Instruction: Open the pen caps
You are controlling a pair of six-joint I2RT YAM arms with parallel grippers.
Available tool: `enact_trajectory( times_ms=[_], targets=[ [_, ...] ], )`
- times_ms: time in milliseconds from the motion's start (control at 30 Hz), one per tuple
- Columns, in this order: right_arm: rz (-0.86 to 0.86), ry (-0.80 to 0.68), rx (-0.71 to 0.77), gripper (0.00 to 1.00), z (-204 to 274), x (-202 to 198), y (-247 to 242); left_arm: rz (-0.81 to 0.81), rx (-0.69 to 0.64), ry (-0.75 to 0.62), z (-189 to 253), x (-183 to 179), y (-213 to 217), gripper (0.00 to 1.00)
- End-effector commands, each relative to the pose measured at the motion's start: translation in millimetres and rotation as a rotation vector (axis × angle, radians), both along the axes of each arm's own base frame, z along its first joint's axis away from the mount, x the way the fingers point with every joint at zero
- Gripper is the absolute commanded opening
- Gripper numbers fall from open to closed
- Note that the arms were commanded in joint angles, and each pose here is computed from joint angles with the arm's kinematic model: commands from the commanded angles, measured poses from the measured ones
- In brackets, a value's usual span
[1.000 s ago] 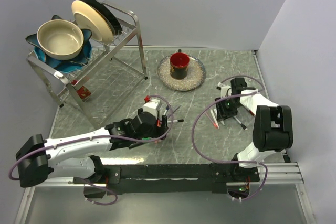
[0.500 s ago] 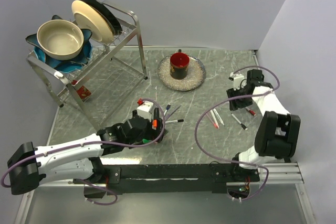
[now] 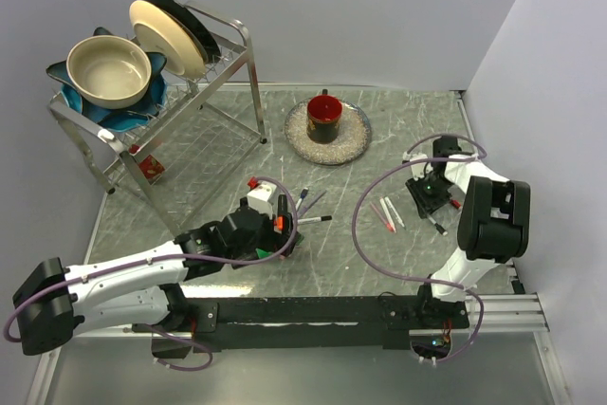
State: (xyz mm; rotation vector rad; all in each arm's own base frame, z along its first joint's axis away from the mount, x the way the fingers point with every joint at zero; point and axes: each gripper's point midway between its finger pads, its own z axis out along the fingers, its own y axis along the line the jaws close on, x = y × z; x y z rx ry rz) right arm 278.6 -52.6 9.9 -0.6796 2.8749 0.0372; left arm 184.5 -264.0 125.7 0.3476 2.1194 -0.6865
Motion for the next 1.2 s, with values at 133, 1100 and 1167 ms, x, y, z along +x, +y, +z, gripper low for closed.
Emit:
enact_trajectory(
  times_ms=[133,1100,1167],
  targets=[
    [0.011,0.011,-0.033,0.07,-12.1,-8.4,-1.3,-0.071,-0.132,-0.007,18.8,-4.6,-17.2,0.97],
    [-0.126,-0.463,0.964,0.00,185.8,-4.4,156.8,-0.333,-0.584,0.055,89.4,4.5,-134.2,0.99],
    [-0.184,-0.422,1.025,0.00,186.4,-7.8,162.0,-0.354,-0.601,0.088,87.8,9.2,-150.8,0.99]
  ],
)
